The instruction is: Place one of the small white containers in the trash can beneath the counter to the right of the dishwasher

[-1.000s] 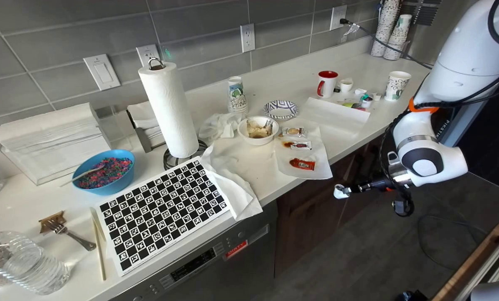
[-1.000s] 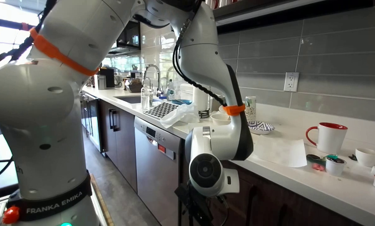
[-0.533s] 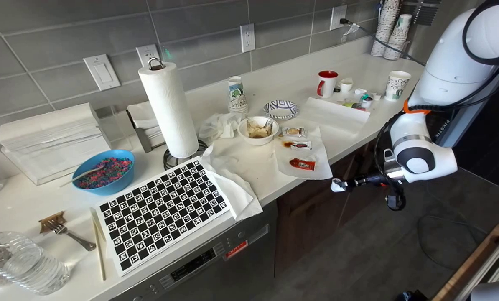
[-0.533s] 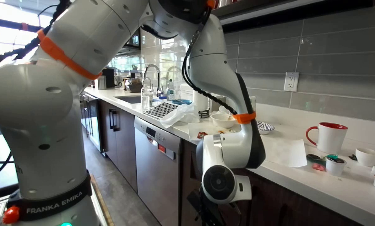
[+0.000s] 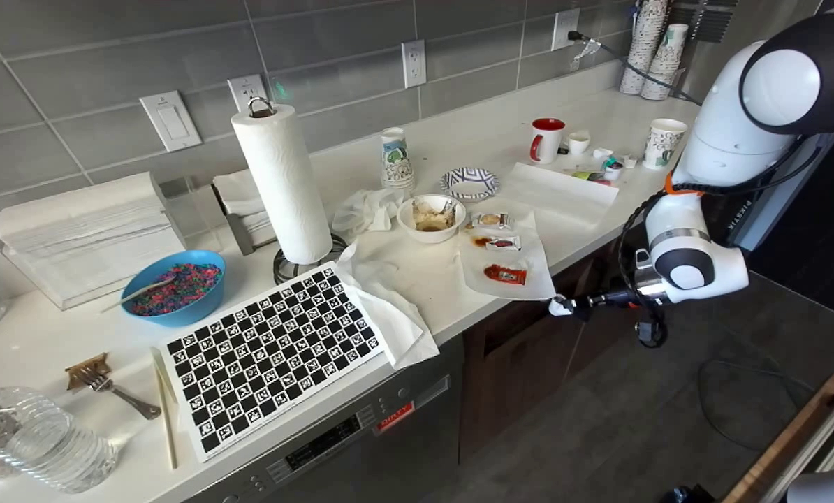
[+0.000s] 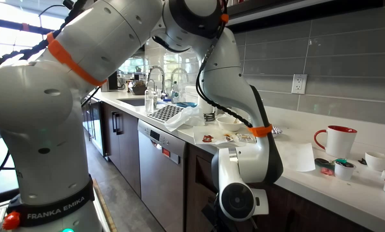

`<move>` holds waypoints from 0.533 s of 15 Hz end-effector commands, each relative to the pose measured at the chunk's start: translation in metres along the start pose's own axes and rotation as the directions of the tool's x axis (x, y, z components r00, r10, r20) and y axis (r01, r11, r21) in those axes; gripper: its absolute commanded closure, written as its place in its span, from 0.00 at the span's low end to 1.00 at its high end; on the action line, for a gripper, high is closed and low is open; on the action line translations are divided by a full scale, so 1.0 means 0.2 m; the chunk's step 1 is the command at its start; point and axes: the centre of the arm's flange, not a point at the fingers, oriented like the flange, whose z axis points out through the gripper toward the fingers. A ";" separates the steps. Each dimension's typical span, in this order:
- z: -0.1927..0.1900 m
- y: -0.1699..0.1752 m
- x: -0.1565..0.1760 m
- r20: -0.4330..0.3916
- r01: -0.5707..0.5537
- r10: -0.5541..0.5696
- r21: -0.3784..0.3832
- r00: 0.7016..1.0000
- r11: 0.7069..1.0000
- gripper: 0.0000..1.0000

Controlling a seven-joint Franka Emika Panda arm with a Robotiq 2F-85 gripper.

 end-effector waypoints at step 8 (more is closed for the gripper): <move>0.23 0.17 0.10 -0.157 0.003 0.016 0.120 0.988 0.993 0.98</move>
